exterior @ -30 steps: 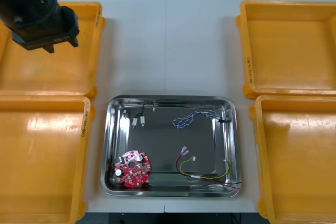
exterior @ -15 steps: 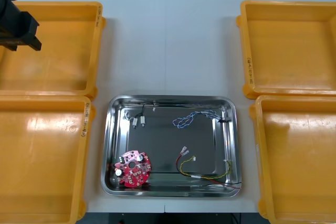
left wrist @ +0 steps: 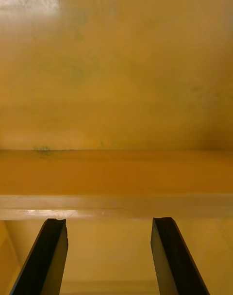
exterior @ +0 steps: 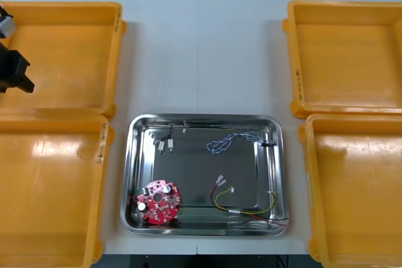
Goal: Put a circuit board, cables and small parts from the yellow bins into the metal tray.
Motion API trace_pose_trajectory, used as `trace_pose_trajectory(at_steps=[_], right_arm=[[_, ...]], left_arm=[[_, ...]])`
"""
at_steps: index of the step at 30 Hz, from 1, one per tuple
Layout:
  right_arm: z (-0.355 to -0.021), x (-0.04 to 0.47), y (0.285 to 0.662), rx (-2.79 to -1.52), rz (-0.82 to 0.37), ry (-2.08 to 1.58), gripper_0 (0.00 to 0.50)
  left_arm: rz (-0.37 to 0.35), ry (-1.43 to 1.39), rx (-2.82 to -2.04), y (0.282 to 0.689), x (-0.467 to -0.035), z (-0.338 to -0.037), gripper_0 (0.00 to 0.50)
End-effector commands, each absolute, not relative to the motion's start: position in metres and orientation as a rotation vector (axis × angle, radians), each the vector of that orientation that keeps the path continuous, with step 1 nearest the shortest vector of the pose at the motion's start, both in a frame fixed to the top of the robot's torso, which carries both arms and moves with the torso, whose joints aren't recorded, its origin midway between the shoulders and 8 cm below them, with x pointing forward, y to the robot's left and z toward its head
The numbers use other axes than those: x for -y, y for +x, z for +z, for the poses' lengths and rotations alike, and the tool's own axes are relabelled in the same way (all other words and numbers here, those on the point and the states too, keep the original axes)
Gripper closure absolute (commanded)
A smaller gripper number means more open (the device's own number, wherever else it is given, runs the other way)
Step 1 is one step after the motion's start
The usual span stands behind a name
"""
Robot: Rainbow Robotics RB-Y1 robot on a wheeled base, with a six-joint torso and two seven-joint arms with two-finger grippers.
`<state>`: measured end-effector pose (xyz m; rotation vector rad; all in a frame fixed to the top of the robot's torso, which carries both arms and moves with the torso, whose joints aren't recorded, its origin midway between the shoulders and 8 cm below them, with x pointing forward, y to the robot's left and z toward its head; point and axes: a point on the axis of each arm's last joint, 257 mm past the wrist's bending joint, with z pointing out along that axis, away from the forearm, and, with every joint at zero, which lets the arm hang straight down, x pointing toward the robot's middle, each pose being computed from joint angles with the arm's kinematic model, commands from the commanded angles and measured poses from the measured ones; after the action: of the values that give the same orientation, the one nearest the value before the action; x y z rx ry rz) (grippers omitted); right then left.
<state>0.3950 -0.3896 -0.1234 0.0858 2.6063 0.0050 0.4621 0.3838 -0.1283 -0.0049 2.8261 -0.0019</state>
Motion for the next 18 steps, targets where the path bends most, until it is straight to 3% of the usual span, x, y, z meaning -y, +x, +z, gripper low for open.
trace_pose_trajectory(at_steps=[1, 18], right_arm=[[-0.1223, 0.3857, 0.3935, -2.599, -0.015, 0.028, 0.000], [-0.1223, 0.3857, 0.3935, -2.599, -0.015, 0.028, 0.000]], left_arm=[[0.010, 0.004, -2.767, 0.4535, -0.4037, -0.1136, 0.000], [0.026, -0.012, -2.747, 0.4512, -0.4056, -0.1115, 0.000]])
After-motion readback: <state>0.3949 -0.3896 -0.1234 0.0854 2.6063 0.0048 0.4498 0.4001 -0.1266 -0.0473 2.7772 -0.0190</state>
